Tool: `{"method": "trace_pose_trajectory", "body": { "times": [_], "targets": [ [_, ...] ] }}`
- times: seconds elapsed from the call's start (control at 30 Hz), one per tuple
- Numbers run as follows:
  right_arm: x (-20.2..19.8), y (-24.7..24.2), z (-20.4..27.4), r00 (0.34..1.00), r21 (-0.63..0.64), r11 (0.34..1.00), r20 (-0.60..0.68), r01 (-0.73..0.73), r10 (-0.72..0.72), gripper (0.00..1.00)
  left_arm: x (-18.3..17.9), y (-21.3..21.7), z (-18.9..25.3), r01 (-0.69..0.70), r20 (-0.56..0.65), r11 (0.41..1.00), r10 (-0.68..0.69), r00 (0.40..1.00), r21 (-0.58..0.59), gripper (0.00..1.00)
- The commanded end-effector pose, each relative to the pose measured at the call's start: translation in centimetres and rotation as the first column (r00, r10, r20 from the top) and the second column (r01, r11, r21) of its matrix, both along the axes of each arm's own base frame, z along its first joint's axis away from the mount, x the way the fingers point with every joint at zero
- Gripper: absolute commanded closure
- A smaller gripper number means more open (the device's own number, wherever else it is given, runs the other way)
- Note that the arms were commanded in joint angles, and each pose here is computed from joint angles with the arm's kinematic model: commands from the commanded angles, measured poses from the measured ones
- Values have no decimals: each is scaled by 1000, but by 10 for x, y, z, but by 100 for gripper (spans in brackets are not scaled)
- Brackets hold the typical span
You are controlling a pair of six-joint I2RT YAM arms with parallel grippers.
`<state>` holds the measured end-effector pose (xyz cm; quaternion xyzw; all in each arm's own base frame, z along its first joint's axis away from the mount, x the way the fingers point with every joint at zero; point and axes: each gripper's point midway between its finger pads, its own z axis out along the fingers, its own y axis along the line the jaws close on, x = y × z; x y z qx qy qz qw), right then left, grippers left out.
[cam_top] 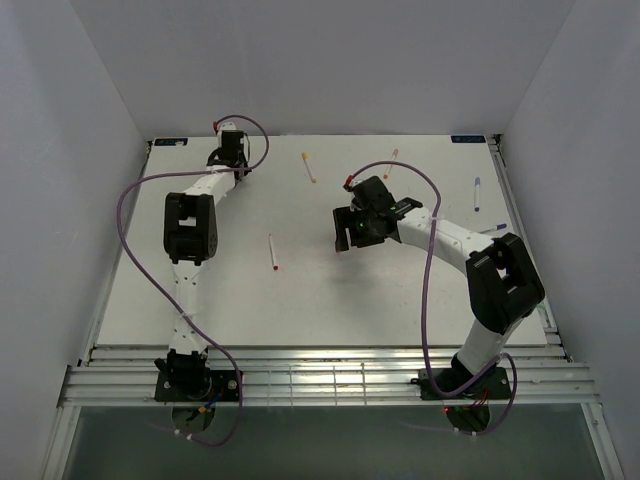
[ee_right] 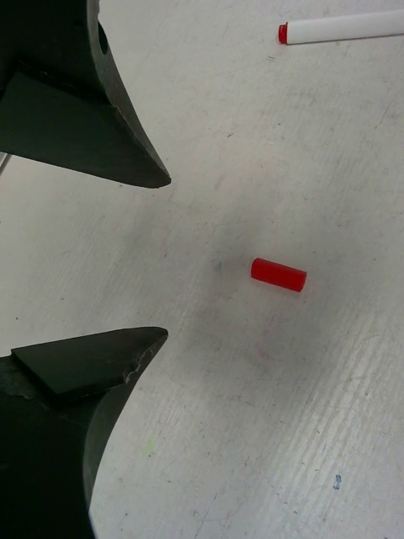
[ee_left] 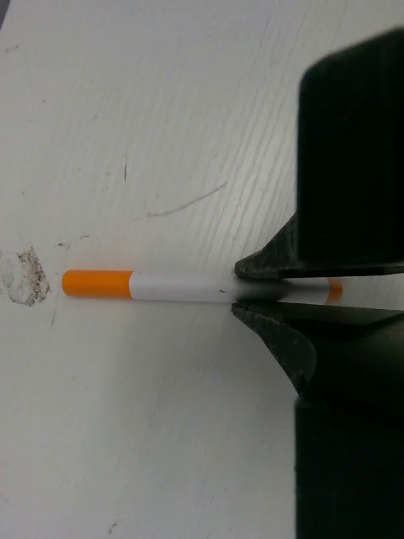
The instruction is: Open the pen caps
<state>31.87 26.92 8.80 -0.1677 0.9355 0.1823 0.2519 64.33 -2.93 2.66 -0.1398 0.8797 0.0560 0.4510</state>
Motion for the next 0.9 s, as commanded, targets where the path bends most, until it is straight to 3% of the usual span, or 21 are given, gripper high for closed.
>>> {"method": "trace_pose_trajectory", "body": {
  "times": [0.0, 0.1, 0.23, 0.33, 0.47, 0.57, 0.6, 0.7, 0.73, 0.8, 0.83, 0.87],
  "targets": [
    [5, 3, 18, 999, 45, 999, 48, -3, 1, 27, -16, 10, -17, -16, -61, 1000, 15, 998, -14, 81],
    [4, 5, 25, 999, 61, 998, 53, -5, 2, 27, -19, 10, -17, -12, -79, 999, 10, 997, -30, 100],
    [1, 3, 30, 998, 76, 997, 55, 7, -11, 27, -17, 9, 12, -18, -56, 999, 15, 998, -39, 100],
    [0, -1, 35, 998, 74, 997, 65, 19, -24, 28, -23, 5, 64, -8, 6, 997, 9, 1000, -75, 100],
    [-4, -5, 46, 997, 76, 997, 70, 34, -40, 27, -51, -22, 140, 73, 97, 976, -54, 994, -205, 100],
    [-12, -1, 60, 997, 133, 991, 68, 15, -24, 27, -97, -45, 178, 150, 130, 942, -115, 985, -300, 100],
    [-16, 2, 65, 998, 157, 988, 61, 13, -22, 27, -112, -70, 189, 244, 159, 896, -197, 967, -370, 100],
    [-31, 9, 81, 998, 248, 969, 56, -26, 12, 27, -176, -102, 203, 332, 205, 843, -268, 941, -423, 100],
    [-37, 14, 85, 998, 284, 958, 47, -50, 38, 27, -211, -113, 205, 377, 214, 811, -312, 926, -448, 100],
    [-44, 18, 96, 996, 339, 938, 66, -71, 52, 27, -243, -130, 211, 443, 266, 757, -355, 896, -481, 100],
    [-50, 23, 102, 995, 376, 922, 66, -95, 76, 27, -270, -138, 188, 444, 227, 717, -384, 895, -538, 100],
    [-52, 25, 106, 994, 404, 909, 73, -106, 84, 27, -290, -139, 209, 487, 291, 686, -391, 873, -540, 100]
  ]
}}
